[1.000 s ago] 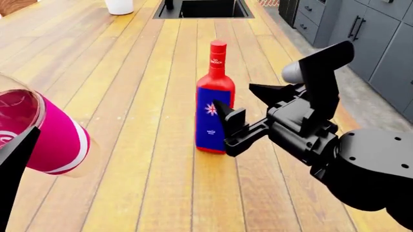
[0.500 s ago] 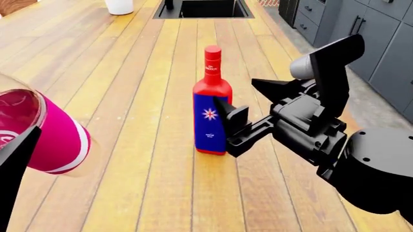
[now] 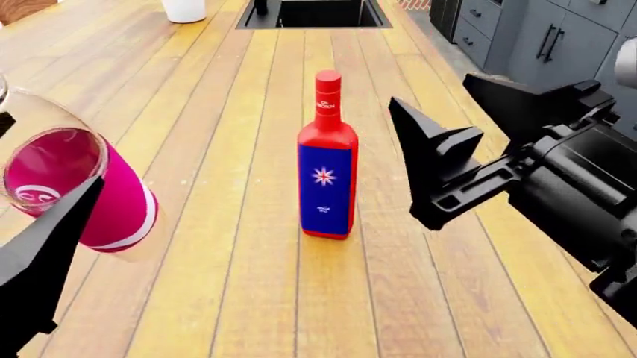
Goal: Move the drinks to the dining counter.
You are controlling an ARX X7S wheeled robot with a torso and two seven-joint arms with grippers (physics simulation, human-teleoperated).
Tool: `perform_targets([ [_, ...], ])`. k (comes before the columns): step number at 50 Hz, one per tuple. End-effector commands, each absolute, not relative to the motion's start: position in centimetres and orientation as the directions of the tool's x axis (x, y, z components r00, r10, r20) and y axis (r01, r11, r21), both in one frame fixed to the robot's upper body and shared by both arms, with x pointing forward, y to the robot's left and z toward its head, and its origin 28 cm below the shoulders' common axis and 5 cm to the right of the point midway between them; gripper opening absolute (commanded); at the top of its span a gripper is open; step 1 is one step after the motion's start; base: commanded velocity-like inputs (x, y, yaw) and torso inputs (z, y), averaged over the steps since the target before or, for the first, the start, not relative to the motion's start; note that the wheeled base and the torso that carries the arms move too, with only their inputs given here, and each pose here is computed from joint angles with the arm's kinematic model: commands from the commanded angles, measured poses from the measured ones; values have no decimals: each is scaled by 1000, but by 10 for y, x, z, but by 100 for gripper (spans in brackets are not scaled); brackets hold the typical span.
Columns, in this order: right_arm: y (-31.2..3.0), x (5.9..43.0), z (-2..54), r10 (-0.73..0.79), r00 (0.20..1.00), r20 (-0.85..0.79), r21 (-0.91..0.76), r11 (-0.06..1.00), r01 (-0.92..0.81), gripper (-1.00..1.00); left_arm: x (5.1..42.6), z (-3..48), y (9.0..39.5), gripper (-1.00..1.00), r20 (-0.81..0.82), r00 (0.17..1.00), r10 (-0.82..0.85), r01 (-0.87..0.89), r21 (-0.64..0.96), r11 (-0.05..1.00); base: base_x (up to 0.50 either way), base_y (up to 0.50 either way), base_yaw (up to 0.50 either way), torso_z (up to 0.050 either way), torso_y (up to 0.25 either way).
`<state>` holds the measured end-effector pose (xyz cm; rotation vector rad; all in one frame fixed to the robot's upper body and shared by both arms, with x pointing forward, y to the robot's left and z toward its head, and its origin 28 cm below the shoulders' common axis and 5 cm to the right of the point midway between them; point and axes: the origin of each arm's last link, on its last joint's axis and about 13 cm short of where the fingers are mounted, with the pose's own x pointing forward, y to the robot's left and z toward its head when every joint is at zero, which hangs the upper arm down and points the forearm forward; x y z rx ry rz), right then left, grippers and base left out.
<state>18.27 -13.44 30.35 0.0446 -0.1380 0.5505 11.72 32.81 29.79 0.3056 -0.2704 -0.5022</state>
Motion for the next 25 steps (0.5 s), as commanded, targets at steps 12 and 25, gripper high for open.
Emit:
perform_targets([
  [12,-153,152,318,420,868,265,24,897,-441,100,167,312,310,-100,20,924,-383,356,325,876,0,0,0,0,0],
  [25,-155,155,315,411,875,258,29,901,-432,100,175,318,307,-100,-104,952,-288,306,248,919,0,0,0,0,0],
])
